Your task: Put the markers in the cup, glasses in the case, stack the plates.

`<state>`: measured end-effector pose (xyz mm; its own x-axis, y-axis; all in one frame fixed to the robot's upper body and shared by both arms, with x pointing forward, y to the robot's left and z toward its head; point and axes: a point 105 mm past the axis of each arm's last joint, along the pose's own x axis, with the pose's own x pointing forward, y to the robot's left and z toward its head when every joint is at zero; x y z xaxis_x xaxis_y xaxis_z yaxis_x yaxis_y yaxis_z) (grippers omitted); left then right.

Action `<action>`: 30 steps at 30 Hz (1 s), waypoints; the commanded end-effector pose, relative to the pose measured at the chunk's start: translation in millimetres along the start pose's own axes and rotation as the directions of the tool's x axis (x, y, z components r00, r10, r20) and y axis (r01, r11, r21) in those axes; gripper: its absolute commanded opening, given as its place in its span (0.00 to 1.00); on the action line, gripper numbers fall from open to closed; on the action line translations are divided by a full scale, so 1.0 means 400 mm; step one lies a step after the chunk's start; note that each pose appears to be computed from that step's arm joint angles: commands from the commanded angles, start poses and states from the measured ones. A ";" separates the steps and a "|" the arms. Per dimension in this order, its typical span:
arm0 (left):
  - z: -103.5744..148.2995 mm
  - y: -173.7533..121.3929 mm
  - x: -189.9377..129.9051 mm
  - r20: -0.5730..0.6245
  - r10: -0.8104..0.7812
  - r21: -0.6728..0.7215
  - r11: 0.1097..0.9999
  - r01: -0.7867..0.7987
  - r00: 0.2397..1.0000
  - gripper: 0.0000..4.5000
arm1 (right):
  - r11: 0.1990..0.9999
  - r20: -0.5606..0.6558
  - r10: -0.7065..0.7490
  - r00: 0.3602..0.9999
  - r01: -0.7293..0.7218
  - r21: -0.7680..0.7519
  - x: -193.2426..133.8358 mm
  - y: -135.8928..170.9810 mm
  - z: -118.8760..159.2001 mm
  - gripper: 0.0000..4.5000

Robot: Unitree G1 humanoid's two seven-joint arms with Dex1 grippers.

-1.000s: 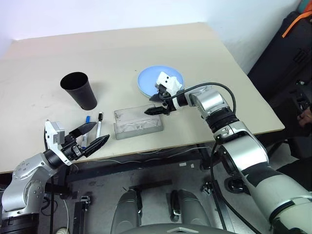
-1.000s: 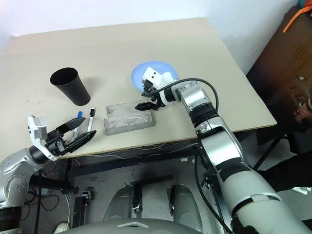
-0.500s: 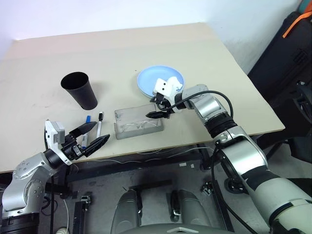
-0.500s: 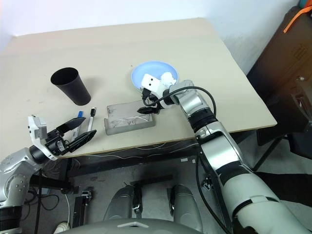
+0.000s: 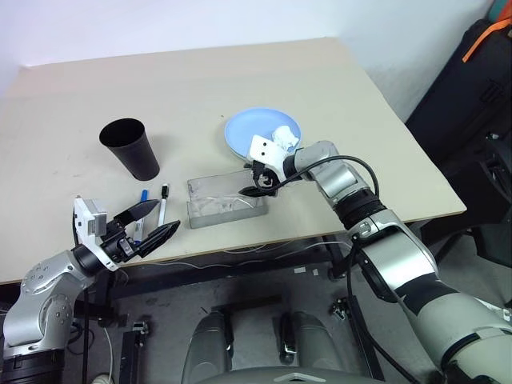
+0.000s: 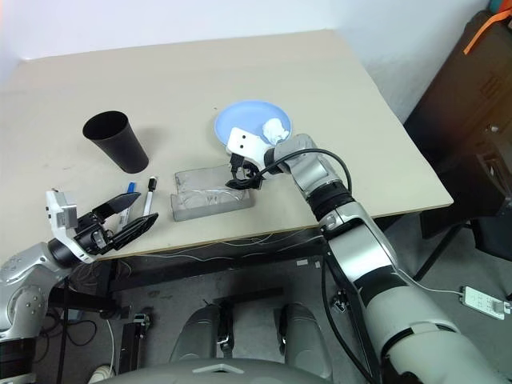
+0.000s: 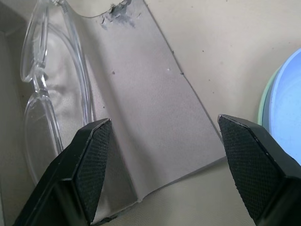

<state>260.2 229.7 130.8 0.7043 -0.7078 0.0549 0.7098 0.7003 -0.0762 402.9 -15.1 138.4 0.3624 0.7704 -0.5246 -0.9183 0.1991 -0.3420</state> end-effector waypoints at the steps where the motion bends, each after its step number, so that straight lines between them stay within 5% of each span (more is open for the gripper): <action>1: 0.026 0.001 -0.002 0.011 -0.005 0.045 0.999 0.005 1.000 1.00 | 0.998 -0.007 -0.015 1.000 0.015 -0.056 0.000 -0.011 0.022 0.85; 13: 0.022 0.001 0.003 0.015 -0.006 0.043 0.999 0.006 1.000 1.00 | 0.994 0.045 -0.017 0.999 0.022 -0.106 -0.004 -0.026 0.073 0.85; 22: 0.020 0.002 0.001 0.016 -0.005 0.041 0.999 0.004 1.000 1.00 | 0.997 0.205 -0.007 0.979 -0.009 0.075 -0.054 -0.062 0.141 0.85; 27: 0.023 0.007 0.001 0.018 -0.003 0.045 0.999 0.002 1.000 1.00 | 0.936 0.189 0.006 0.982 -0.073 0.345 -0.045 -0.068 0.153 0.85; 30: 0.023 0.009 0.001 0.017 -0.005 0.046 0.999 0.004 1.000 1.00 | 0.921 0.194 -0.004 0.981 -0.073 0.383 -0.042 -0.075 0.160 0.85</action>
<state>263.3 230.4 132.5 0.7020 -0.7096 0.0606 0.7122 0.6988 -0.0674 413.4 -1.3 192.7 0.3245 0.8554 -0.4038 -0.9324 0.3612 0.0159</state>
